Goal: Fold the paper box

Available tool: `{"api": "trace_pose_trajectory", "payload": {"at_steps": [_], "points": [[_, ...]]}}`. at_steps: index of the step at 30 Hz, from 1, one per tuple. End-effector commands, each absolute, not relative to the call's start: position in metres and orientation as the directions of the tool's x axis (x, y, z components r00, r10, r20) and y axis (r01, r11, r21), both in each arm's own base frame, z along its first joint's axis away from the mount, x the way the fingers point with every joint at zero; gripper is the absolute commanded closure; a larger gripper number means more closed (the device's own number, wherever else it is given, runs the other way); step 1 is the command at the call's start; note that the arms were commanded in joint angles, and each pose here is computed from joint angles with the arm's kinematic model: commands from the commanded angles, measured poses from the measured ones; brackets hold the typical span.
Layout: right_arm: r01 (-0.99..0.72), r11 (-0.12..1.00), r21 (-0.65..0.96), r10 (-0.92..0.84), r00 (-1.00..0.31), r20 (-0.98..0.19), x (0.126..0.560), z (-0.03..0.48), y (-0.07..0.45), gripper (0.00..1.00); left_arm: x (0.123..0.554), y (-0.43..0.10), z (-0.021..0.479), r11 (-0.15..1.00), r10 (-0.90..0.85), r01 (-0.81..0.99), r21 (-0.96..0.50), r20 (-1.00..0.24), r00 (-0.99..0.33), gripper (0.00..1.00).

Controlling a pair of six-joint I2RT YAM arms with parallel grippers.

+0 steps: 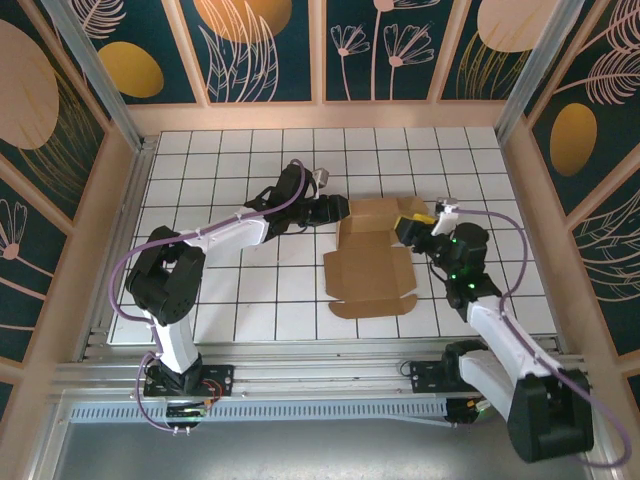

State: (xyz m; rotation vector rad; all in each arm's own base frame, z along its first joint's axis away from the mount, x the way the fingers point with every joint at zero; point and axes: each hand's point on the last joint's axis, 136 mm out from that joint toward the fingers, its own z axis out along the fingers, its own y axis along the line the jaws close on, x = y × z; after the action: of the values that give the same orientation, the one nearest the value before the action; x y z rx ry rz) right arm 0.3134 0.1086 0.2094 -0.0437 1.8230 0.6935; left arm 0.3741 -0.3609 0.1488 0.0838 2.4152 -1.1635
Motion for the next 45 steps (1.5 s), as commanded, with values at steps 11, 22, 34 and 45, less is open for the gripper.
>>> {"api": "trace_pose_trajectory", "payload": {"at_steps": [11, 22, 34, 45], "points": [[-0.383, 0.871, 0.308, 0.045, -0.562, -0.826, 0.391, 0.175, 0.077, 0.36, 0.365, -0.36, 0.125, 0.681, -0.102, 0.203, -0.704, -0.365, -0.925, 0.5], [-0.304, 0.898, 0.317, 0.095, -0.57, -0.816, 0.39, 0.137, 0.066, 0.5, 0.364, -0.36, 0.127, 0.68, -0.102, 0.192, -0.707, -0.351, -0.931, 0.5], [-0.233, 0.87, 0.435, 0.213, -0.617, -0.757, 0.378, 0.129, 0.071, 0.87, 0.36, -0.365, 0.12, 0.669, -0.093, 0.177, -0.722, -0.317, -0.944, 0.5], [-0.019, 0.771, 0.637, 0.431, -0.721, -0.543, 0.351, 0.124, 0.079, 0.89, 0.356, -0.375, 0.116, 0.662, -0.073, 0.185, -0.726, -0.308, -0.949, 0.5]]}}
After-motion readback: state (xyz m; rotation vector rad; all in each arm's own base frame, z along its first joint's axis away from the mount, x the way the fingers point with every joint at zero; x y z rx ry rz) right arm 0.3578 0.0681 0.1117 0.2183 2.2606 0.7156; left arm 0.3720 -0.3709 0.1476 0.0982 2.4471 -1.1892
